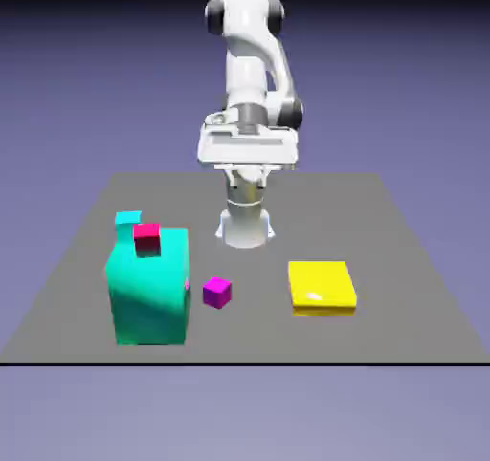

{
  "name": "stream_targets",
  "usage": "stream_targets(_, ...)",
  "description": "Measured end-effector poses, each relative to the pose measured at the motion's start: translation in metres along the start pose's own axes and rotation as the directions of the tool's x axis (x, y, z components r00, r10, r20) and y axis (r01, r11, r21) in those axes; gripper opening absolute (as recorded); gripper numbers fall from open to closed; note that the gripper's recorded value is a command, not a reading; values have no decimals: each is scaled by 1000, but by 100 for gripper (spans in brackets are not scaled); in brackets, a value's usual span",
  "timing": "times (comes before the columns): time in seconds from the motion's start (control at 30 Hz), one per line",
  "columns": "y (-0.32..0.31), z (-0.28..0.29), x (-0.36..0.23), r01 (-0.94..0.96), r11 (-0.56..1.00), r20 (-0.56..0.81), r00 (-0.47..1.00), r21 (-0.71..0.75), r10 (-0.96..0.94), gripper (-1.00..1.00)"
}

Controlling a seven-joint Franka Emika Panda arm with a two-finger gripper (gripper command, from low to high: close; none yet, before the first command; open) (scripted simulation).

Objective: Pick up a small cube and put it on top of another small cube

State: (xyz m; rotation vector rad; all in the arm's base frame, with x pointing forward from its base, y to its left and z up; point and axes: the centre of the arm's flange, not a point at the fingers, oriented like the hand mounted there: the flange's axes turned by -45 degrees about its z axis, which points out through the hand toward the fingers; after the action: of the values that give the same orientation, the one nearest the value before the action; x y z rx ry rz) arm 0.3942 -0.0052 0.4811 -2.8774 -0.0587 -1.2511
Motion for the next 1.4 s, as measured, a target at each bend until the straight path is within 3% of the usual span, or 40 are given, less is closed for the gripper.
stream_targets(0.27, 145, 55, -6, -384, 908, 298, 858, -166, 418, 0)
stream_targets(0.43, 239, 74, -39, -586, 758, 412, 639, -287, 650, 0)
stream_targets(0.6, 329, 82, -104, -732, 534, 464, 330, -425, 822, 0)
stream_targets(0.8, 404, 85, -194, -796, 252, 483, -57, -551, 874, 0)
stream_targets(0.97, 454, 72, -283, -777, 1, 458, -370, -629, 809, 0)
stream_targets(1.03, 429, 98, -341, -701, -52, 436, -497, -711, 750, 0)
stream_targets(1.13, 397, 135, -385, -681, -62, 430, -527, -729, 733, 0)
stream_targets(1.17, 388, 144, -396, -680, -62, 429, -528, -730, 733, -100)
stream_targets(1.23, 388, 144, -396, -681, -63, 429, -528, -730, 733, -100)
stream_targets(1.4, 421, 94, -329, -662, -107, 373, -539, -742, 755, -100)
